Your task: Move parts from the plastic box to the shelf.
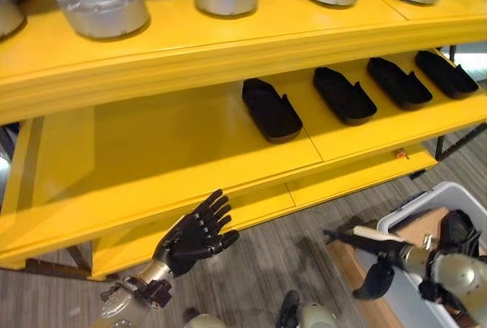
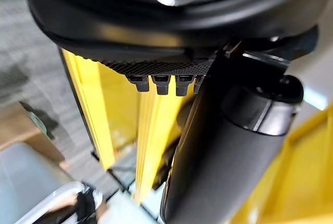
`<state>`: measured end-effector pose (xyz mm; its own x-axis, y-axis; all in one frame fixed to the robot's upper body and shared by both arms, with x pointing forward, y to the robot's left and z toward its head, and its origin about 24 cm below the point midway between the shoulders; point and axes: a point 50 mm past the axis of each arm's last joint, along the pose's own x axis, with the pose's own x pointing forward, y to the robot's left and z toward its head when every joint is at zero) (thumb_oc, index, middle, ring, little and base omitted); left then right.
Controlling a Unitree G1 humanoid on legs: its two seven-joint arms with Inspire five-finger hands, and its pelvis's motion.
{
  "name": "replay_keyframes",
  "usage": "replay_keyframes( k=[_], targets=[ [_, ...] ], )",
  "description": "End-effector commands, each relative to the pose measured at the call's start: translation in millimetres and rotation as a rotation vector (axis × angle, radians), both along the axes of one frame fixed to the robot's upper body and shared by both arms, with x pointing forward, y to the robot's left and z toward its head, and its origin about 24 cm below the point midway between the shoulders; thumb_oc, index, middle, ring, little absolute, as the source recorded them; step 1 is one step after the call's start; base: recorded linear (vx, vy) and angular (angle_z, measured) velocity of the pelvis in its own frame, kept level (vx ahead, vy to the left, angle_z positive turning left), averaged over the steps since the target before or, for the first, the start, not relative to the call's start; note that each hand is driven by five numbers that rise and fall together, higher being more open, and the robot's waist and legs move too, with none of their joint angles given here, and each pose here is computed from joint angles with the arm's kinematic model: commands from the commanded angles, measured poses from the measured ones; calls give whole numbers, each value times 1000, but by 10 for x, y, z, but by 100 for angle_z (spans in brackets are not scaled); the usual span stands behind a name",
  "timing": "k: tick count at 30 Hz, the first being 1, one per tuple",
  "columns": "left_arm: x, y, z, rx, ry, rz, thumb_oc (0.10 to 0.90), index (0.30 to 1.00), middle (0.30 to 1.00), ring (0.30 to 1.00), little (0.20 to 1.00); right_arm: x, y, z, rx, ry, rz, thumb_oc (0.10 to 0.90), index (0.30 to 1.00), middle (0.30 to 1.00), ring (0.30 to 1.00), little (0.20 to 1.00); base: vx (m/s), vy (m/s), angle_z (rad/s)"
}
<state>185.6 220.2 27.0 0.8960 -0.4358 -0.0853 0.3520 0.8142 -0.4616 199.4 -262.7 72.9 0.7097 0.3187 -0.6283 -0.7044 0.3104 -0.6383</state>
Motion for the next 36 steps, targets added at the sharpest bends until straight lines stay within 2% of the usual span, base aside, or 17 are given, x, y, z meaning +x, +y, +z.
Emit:
replay_keyframes(
  k=[1,2,5,9,21,26,32,36],
  targets=[
    [139,-95,422,-43,-230,-77,900,1000,1000,1000,1000,215,-34,351,-3,-270,-52,900,1000,1000,1000,1000,0,-188,-45],
    [144,-135,424,-27,-224,-105,900,1000,1000,1000,1000,232,-152,451,-17,-370,-136,900,1000,1000,1000,1000,0,-140,-56],
    [161,-194,411,-33,-214,-138,900,1000,1000,1000,1000,252,-275,459,-29,-437,-249,900,1000,1000,1000,1000,-10,-110,-44],
    [197,-333,444,-50,-222,-202,900,1000,1000,1000,1000,290,-282,549,-42,-568,-308,900,1000,1000,1000,1000,-6,-89,-37],
    [258,-510,589,-127,-267,-184,900,1000,1000,1000,1000,206,-626,502,-87,-700,-641,900,1000,1000,1000,1000,-16,-117,-25],
    [301,-538,710,-168,-359,-145,900,1000,1000,1000,1000,275,-564,601,-69,-783,-611,900,1000,1000,1000,1000,-14,-174,-22],
    [449,-637,737,-196,-385,-58,900,1000,1000,1000,1000,548,-208,732,-13,-848,-431,900,1000,1000,1000,1000,73,-192,-50],
    [413,-607,692,-154,-384,-12,900,1000,1000,1000,1000,644,-81,755,45,-856,-381,900,1000,1000,1000,1000,108,-72,-96]
  ],
)
